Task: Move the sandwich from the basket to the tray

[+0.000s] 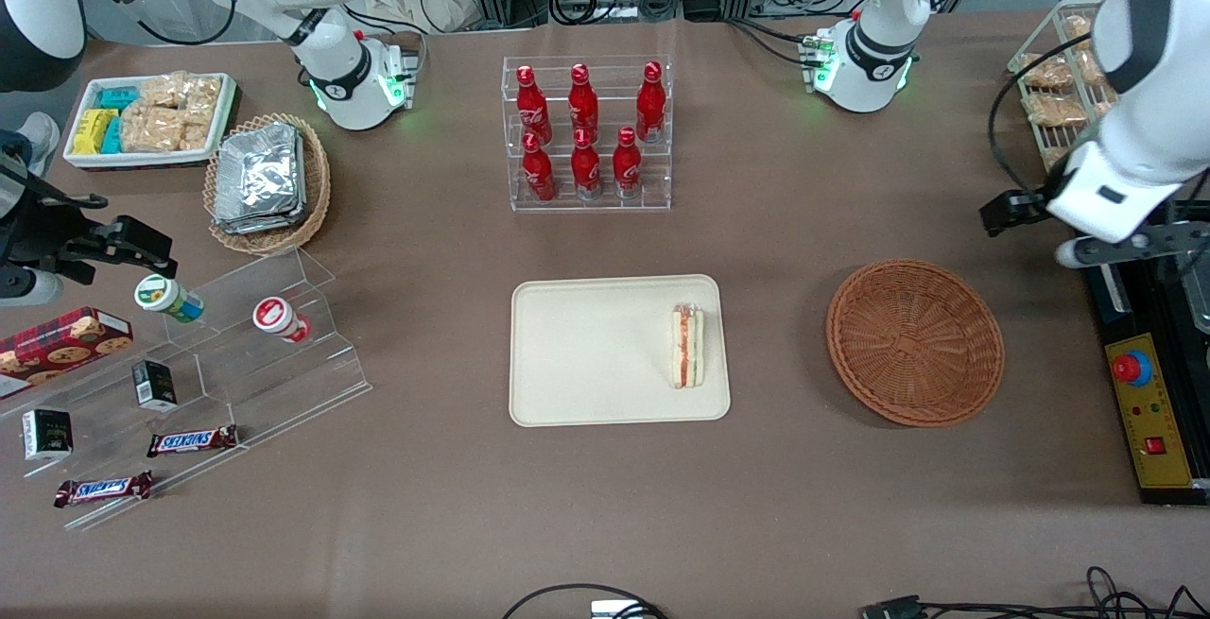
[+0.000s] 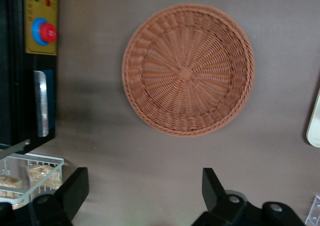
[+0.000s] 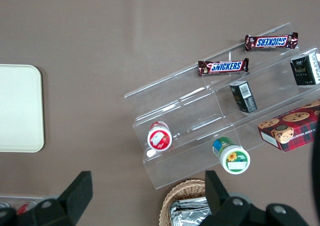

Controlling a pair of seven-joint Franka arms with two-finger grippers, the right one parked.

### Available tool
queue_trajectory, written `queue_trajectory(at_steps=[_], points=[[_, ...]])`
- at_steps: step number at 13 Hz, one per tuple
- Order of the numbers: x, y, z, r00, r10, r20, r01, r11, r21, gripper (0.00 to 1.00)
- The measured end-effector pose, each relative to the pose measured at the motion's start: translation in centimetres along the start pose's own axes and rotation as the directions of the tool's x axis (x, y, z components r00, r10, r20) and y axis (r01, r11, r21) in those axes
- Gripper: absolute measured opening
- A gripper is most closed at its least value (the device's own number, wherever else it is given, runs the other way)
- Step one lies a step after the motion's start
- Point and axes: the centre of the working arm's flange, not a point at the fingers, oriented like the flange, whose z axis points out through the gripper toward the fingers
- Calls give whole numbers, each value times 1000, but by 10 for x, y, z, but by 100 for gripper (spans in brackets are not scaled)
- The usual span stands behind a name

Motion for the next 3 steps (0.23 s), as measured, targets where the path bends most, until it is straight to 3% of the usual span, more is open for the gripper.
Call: queue_trajectory(at_steps=[3], points=[[13, -5, -18, 999, -7, -33, 6, 1000, -13, 100]])
